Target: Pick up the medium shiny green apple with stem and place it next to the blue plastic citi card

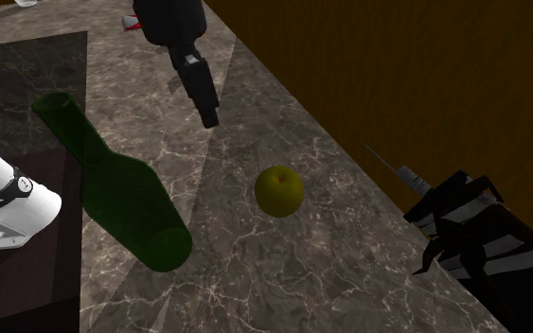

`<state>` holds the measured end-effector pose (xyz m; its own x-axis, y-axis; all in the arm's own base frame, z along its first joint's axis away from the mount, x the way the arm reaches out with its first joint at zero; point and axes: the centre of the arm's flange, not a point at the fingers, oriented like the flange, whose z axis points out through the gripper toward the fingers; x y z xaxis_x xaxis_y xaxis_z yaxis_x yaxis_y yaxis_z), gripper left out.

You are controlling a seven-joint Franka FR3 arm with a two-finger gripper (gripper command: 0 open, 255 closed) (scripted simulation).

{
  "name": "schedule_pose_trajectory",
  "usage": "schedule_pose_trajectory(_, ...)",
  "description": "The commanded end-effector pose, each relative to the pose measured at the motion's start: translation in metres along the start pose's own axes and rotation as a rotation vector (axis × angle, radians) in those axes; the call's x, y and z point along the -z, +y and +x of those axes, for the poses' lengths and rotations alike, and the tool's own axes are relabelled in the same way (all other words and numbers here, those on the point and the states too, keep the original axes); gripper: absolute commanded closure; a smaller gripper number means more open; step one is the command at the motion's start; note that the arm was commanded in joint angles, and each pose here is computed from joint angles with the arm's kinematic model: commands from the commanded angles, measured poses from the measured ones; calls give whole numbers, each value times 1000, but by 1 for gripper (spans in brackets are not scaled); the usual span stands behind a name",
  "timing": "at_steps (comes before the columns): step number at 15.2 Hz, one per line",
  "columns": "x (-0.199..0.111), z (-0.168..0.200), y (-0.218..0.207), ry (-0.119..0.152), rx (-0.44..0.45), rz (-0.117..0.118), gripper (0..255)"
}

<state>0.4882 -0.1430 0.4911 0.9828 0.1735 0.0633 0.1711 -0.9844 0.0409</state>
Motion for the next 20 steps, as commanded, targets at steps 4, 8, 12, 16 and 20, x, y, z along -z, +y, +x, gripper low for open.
schedule_pose_trajectory(4, -29, 38, 52, 1, 11, 28, 0)
schedule_pose_trajectory(8, -54, 69, 90, 2, 19, 51, 0)
schedule_pose_trajectory(12, -76, 83, 107, 3, 23, 61, 0)
schedule_pose_trajectory(16, -97, 83, 105, 3, 23, 61, 0)
schedule_pose_trajectory(20, -105, 83, 105, 3, 23, 61, 0)
